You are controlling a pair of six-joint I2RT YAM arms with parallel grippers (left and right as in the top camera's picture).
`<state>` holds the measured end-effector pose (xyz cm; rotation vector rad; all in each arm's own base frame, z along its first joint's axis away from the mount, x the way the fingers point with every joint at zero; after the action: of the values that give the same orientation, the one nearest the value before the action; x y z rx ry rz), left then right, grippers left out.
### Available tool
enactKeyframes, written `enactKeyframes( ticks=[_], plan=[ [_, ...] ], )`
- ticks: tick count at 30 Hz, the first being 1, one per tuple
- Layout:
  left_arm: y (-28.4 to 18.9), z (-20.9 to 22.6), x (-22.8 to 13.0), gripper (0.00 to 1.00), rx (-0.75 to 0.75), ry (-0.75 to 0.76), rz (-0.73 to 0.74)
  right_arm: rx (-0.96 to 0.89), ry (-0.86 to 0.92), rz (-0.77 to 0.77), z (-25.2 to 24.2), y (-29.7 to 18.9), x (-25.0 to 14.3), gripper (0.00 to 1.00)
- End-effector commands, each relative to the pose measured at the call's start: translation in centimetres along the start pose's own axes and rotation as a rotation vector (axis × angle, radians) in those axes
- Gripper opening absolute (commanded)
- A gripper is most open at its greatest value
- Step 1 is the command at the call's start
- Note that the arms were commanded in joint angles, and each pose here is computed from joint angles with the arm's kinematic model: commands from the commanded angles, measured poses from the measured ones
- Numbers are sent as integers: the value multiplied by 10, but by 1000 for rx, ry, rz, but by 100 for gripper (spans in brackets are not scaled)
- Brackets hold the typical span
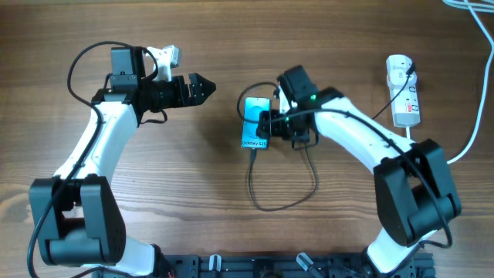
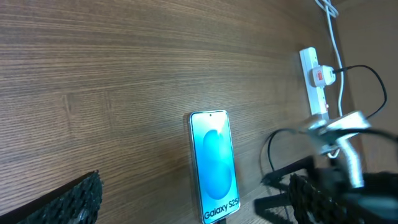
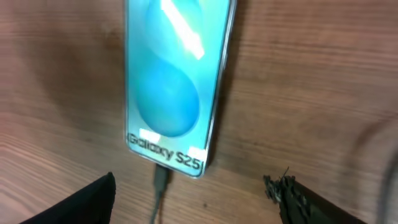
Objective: Plug charger to phone and switch on socket
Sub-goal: 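Lift the right gripper and move it to the white power strip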
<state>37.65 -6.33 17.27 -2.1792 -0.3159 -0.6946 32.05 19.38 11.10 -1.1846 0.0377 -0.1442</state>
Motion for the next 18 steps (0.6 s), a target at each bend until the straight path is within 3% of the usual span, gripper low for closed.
enactKeyframes(
  ticks=[1, 11, 14, 18],
  plan=[
    [-2, -3, 1, 100, 4, 16, -6, -52, -73, -104, 14, -43, 19, 86],
    [-2, -3, 1, 100, 4, 16, -6, -278, -83, -239, 25, -130, 37, 93],
    [-2, -3, 1, 100, 4, 16, -6, -352, -63, -307, 18, -155, 46, 100],
    [-2, -3, 1, 100, 4, 16, -6, -392, 3, -354, -4, -170, 61, 100]
  ],
)
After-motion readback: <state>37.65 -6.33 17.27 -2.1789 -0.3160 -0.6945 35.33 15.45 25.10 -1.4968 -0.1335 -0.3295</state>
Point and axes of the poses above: each gripper's point midway between its finger pads, its own y axis out along the fingers, its own z axis along the line the jaws close on, x = y × z, the point moved 7 cm from there along -y, back along the fingers, and after that the axes turned 10 degrees about y, right-handed, at the moved point
